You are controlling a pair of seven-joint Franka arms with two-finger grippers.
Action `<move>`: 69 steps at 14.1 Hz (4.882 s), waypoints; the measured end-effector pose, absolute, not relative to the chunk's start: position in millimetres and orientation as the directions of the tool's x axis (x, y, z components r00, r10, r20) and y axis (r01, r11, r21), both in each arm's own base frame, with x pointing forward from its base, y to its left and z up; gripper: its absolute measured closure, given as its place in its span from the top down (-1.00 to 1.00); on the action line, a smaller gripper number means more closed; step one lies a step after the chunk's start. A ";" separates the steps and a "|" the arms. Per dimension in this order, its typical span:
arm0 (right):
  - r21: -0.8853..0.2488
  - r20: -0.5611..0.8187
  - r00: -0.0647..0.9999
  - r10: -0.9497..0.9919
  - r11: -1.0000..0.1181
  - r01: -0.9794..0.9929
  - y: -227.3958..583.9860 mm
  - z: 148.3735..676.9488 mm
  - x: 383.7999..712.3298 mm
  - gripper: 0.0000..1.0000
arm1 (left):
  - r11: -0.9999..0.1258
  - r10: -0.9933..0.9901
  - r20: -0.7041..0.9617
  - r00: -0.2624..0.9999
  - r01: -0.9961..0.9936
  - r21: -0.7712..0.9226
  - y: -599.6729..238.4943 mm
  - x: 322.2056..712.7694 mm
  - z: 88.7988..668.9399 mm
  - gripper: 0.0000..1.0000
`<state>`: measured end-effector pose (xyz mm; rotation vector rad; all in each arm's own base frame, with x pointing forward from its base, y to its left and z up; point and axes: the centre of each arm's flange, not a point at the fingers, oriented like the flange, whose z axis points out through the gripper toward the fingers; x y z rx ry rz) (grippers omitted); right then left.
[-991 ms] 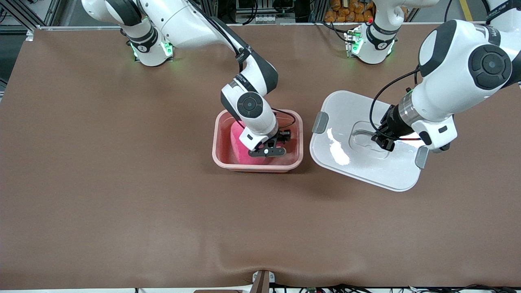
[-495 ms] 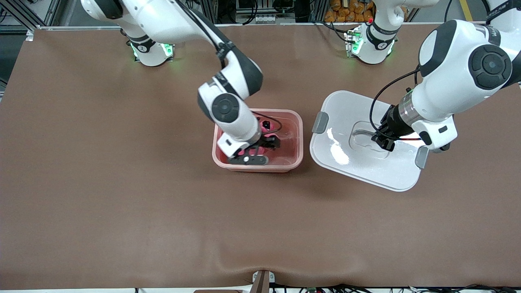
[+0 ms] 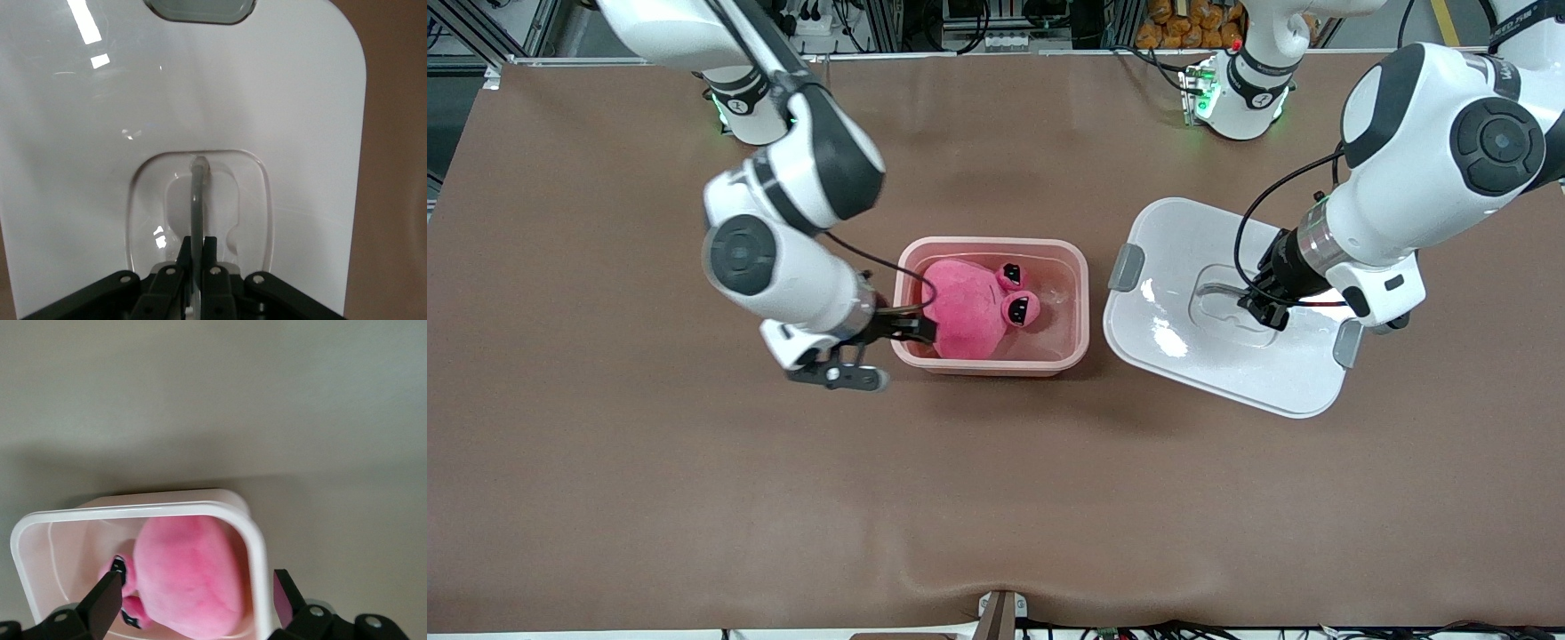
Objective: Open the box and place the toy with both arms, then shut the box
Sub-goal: 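Open the right gripper and withdraw it while the left gripper moves the lid, then lower the lid onto the box base with the left gripper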
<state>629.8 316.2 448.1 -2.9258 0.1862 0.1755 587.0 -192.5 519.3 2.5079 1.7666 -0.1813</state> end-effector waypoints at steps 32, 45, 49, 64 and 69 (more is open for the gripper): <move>-0.064 -0.027 1.000 -0.017 -0.998 -0.019 -36.7 598.7 538.6 1.00 | -0.069 0.988 -0.138 0.076 0.996 0.055 -483.4 500.8 402.9 -0.86; -0.031 -0.023 0.999 -0.027 -0.999 -0.027 -27.7 630.0 530.0 1.00 | -0.061 0.995 -0.073 0.068 0.994 0.096 -524.7 469.9 364.3 -0.86; -0.029 -0.053 0.999 -0.015 -0.999 -0.016 -20.6 628.1 527.0 1.00 | -0.059 0.994 -0.081 0.068 0.993 0.104 -525.5 471.5 366.2 -0.86; -0.026 -0.075 0.996 -0.038 -0.999 -0.040 -21.3 617.8 533.4 1.00 | -0.047 0.995 -0.086 0.058 0.992 0.119 -533.1 469.2 352.8 -0.86; -0.026 -0.075 0.996 -0.052 -0.998 -0.054 -29.3 617.5 533.2 1.00 | -0.068 0.995 -0.067 0.077 0.990 0.125 -537.5 464.5 345.4 -0.86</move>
